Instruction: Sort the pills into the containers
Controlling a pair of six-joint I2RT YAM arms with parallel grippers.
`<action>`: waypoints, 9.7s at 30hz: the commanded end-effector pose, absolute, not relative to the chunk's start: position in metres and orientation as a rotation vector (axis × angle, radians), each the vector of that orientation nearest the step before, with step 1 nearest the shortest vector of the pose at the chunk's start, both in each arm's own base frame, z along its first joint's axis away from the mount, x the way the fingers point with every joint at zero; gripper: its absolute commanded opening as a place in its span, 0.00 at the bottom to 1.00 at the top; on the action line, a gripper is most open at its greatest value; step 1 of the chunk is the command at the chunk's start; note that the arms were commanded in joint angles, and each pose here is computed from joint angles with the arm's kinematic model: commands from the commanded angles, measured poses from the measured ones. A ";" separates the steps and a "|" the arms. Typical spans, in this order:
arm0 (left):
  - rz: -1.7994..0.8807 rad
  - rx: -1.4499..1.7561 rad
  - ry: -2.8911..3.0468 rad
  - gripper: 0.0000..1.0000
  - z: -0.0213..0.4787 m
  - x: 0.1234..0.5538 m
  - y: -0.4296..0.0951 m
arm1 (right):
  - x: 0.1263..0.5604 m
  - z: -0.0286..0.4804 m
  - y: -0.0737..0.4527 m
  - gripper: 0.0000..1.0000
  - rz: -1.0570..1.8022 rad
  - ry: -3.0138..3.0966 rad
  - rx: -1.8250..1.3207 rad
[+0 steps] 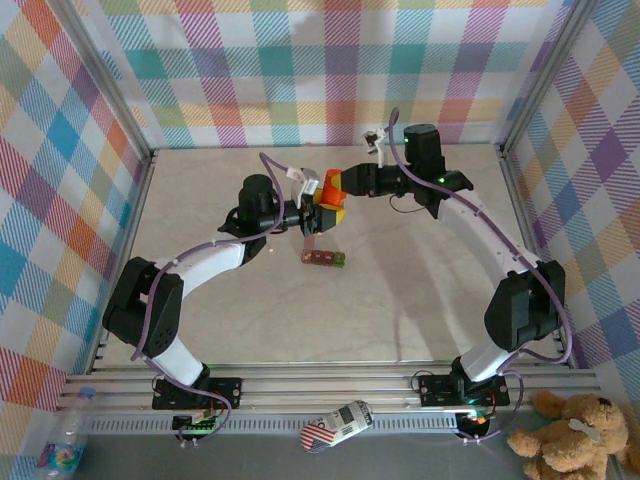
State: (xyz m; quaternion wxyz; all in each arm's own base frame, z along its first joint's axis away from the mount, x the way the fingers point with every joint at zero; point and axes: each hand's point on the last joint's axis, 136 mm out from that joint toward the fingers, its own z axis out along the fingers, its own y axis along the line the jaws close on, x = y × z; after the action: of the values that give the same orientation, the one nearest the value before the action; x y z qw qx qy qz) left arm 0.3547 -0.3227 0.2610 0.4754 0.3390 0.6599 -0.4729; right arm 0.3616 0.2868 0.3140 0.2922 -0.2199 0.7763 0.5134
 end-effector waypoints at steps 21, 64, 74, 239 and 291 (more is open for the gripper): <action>-0.817 0.730 1.550 0.00 0.279 0.373 -0.324 | 0.358 0.271 0.319 0.40 1.273 2.165 -0.357; -1.189 0.911 1.506 0.00 0.290 0.339 -0.326 | 0.347 0.330 0.296 0.70 1.485 1.979 -0.684; -1.160 0.867 1.516 0.00 0.292 0.348 -0.324 | 0.345 0.315 0.299 0.42 1.481 2.023 -0.633; -0.777 0.525 1.611 0.00 0.267 0.382 -0.290 | 0.369 0.299 0.268 0.71 1.282 2.022 -0.234; -0.530 0.617 1.603 0.00 0.268 0.369 -0.329 | 0.370 0.280 0.336 0.29 1.223 2.096 -0.078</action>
State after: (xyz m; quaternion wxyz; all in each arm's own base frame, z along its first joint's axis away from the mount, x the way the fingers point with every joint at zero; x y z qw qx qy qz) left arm 0.3733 -0.3151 0.2231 0.5366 0.2507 0.7580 -0.2732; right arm 0.3910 0.3029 0.2771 0.3893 -0.0592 0.8155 0.4241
